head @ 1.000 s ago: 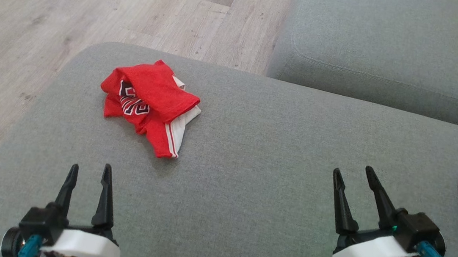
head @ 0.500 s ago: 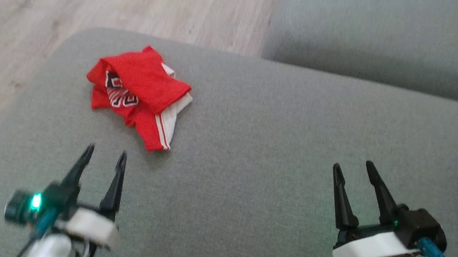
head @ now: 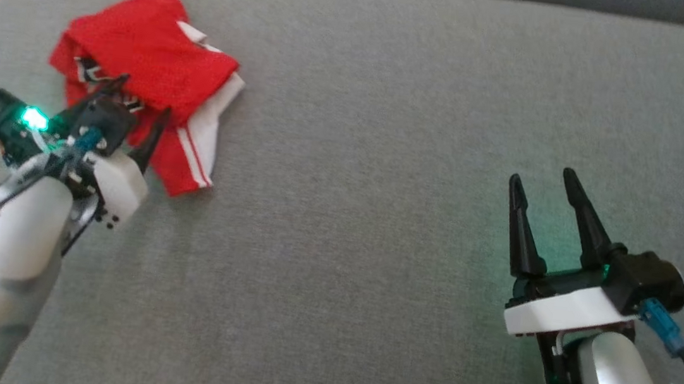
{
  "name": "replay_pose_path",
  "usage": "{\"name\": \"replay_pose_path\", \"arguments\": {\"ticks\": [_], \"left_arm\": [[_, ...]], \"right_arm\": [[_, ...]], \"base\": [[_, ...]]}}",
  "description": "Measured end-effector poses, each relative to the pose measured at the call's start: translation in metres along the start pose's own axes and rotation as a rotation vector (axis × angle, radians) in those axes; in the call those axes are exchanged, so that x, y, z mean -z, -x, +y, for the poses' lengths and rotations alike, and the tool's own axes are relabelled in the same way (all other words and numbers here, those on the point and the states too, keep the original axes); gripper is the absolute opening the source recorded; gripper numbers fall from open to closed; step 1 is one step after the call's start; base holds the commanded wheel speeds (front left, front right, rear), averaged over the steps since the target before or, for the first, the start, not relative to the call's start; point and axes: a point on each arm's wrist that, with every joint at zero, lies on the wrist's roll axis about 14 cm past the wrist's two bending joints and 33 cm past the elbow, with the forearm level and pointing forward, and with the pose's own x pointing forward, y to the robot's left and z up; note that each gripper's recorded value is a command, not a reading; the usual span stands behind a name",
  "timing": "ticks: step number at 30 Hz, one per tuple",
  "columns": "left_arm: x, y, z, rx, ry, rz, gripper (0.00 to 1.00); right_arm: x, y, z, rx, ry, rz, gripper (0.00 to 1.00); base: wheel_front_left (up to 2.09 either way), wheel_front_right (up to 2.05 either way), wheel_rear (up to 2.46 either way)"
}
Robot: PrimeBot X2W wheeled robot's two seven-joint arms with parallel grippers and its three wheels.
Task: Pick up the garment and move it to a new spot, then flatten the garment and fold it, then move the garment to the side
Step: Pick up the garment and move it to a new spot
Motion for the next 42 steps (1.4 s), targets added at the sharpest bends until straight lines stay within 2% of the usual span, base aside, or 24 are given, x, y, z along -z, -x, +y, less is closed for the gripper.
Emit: {"name": "replay_pose_path", "arguments": {"ticks": [9, 17, 18, 19, 24, 29, 33, 36, 39, 42], "left_arm": [[0.02, -0.048, -0.011, 0.066, 0.026, 0.122, 1.0], [0.052, -0.057, -0.035, 0.123, 0.102, 0.279, 1.0], [0.053, -0.058, -0.037, 0.13, 0.108, 0.288, 0.31], [0.051, -0.058, -0.036, 0.132, 0.112, 0.285, 0.0], [0.025, -0.061, -0.024, 0.105, 0.129, 0.162, 0.0], [-0.026, -0.056, -0.002, 0.019, 0.149, -0.089, 0.0], [-0.09, -0.044, 0.016, -0.049, 0.169, -0.293, 0.0], [-0.162, -0.019, 0.028, -0.085, 0.17, -0.518, 0.0], [-0.205, 0.011, 0.026, -0.084, 0.148, -0.686, 0.0], [-0.2, 0.014, 0.009, -0.042, 0.14, -0.691, 0.0]], "right_arm": [[0.015, -0.003, -0.03, 0.072, -0.009, 0.027, 1.0], [0.021, -0.002, -0.041, 0.1, -0.008, 0.041, 1.0], [0.021, -0.002, -0.042, 0.101, -0.007, 0.04, 1.0], [0.02, -0.002, -0.042, 0.102, -0.007, 0.04, 1.0], [0.012, 0.001, -0.041, 0.103, 0.002, 0.023, 1.0], [-0.001, 0.004, -0.038, 0.099, 0.015, -0.004, 1.0], [-0.016, 0.01, -0.034, 0.096, 0.026, -0.037, 1.0], [-0.026, 0.015, -0.03, 0.091, 0.029, -0.057, 1.0], [-0.03, 0.023, -0.027, 0.092, 0.023, -0.064, 1.0], [-0.032, 0.029, -0.029, 0.105, 0.017, -0.07, 1.0]], "base": [[0.0, 0.0, 0.0], [0.0, 0.0, 0.0], [0.0, 0.0, 0.0], [0.0, 0.0, 0.0], [0.0, 0.0, 0.0], [0.0, 0.0, 0.0], [0.0, 0.0, 0.0], [0.0, 0.0, 0.0], [0.0, 0.0, 0.0], [0.0, 0.0, 0.0]]}}
